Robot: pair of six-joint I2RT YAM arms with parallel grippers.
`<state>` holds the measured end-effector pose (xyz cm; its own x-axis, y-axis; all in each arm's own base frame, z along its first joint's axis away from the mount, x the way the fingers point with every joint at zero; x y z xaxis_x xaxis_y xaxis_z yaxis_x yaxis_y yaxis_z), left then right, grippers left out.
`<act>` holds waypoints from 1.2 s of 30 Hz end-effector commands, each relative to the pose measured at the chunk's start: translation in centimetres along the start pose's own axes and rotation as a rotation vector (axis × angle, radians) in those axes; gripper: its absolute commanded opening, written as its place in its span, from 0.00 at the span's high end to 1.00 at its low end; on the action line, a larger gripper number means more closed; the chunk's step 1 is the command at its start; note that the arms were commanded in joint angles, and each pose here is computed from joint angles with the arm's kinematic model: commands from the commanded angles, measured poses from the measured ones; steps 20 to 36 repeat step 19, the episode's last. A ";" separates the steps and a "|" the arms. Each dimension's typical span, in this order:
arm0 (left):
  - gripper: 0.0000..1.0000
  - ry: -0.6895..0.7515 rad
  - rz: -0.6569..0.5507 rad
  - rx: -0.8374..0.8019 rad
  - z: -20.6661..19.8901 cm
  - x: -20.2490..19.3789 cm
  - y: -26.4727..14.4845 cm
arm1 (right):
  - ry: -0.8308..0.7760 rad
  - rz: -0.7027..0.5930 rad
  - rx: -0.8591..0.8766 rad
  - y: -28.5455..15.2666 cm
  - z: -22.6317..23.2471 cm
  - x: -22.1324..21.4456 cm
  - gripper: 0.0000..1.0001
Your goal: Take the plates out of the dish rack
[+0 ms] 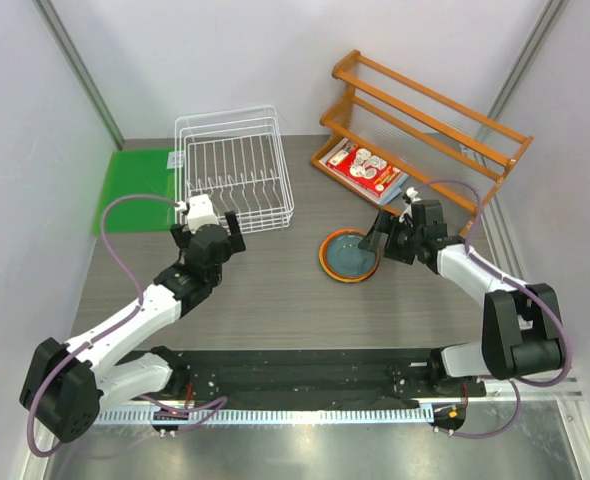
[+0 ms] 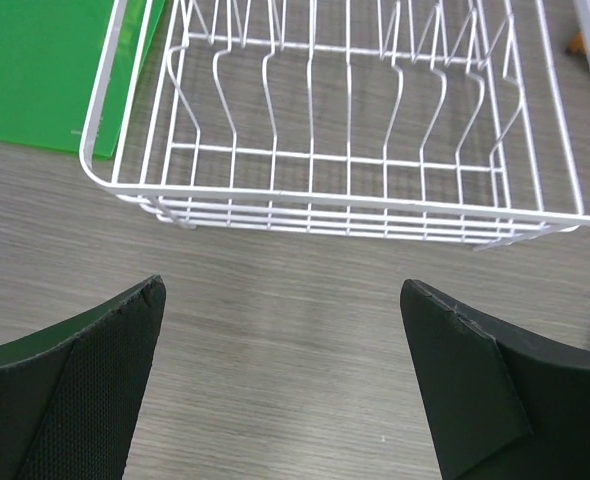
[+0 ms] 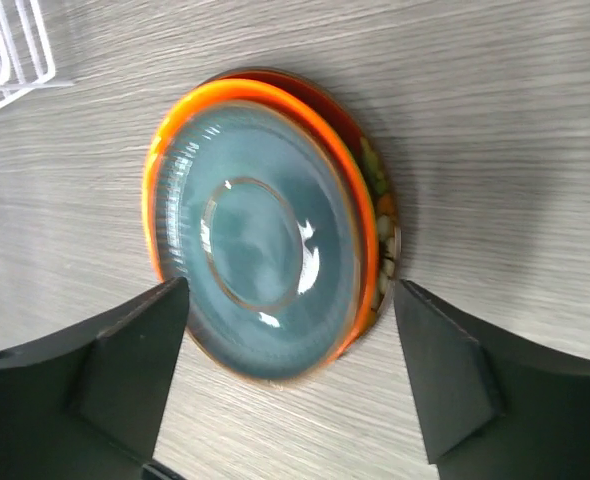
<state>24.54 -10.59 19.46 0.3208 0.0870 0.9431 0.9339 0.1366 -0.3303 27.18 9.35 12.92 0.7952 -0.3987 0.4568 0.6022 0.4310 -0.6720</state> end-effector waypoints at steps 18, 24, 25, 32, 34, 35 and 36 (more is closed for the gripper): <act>0.00 0.029 0.011 0.076 0.9 1.4 -0.8 | -0.088 -0.868 -0.616 -7.1 -4.3 2.5 0.00; 0.01 0.018 0.002 0.094 1.0 1.7 -0.8 | -0.086 -0.928 -0.569 -7.2 -3.6 3.1 0.00; 0.01 0.018 0.002 0.094 1.0 1.7 -0.8 | -0.086 -0.928 -0.569 -7.2 -3.6 3.1 0.00; 0.01 0.018 0.002 0.094 1.0 1.7 -0.8 | -0.086 -0.928 -0.569 -7.2 -3.6 3.1 0.00; 0.01 0.018 0.002 0.094 1.0 1.7 -0.8 | -0.086 -0.928 -0.569 -7.2 -3.6 3.1 0.00; 0.01 0.018 0.002 0.094 1.0 1.7 -0.8 | -0.086 -0.928 -0.569 -7.2 -3.6 3.1 0.00; 0.01 0.018 0.002 0.094 1.0 1.7 -0.8 | -0.086 -0.928 -0.569 -7.2 -3.6 3.1 0.00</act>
Point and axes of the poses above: each gripper's point midway between its finger pads, its own y axis out along the fingers, its own z axis along the line the jaws close on, x = y × z, the point moved 8 cm from there along -y, back along the fingers, and after that the axes turned 5 degrees about y, right-handed, at the moved point
